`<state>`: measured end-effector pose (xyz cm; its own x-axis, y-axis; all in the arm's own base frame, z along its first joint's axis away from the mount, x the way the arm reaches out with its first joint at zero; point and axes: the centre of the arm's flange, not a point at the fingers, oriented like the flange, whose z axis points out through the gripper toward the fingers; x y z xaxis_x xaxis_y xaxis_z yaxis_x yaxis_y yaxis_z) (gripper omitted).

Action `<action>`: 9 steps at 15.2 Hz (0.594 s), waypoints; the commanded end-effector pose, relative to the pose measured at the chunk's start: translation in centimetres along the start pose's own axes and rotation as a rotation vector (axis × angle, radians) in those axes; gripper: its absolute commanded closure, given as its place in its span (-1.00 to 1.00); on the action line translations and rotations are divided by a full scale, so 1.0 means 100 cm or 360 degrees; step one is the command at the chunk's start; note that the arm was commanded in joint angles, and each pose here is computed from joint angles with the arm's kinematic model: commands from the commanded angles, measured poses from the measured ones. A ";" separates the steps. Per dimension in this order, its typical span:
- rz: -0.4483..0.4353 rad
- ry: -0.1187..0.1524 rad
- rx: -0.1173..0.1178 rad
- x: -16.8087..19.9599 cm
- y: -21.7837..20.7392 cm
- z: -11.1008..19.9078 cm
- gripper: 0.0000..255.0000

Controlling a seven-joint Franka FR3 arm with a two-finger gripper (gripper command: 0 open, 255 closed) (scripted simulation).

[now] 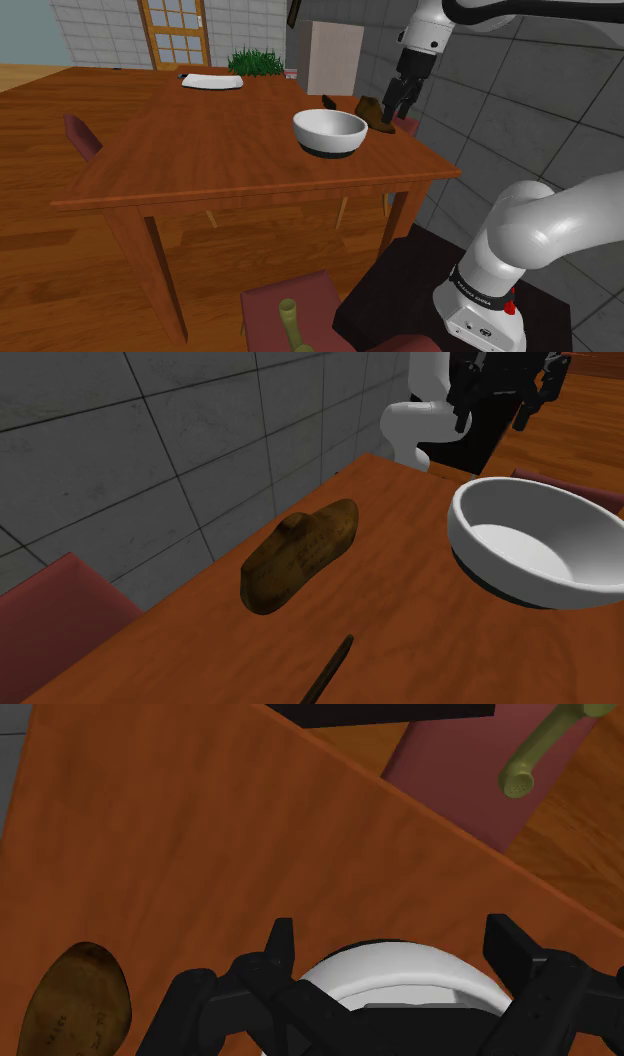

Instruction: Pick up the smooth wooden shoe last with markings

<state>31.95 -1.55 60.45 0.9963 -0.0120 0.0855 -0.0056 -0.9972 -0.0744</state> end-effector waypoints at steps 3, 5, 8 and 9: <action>0.0067 -0.0012 0.0000 0.021 0.017 0.001 -1.00; 0.0134 -0.0024 0.0000 0.041 0.036 0.003 -1.00; 0.0235 -0.0043 0.0000 0.070 0.065 0.006 -1.00; 0.0269 -0.0049 0.0000 0.079 0.075 0.007 -1.00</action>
<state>38.77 -7.96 60.05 0.9866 -0.1558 0.0478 -0.1514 -0.9848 -0.0849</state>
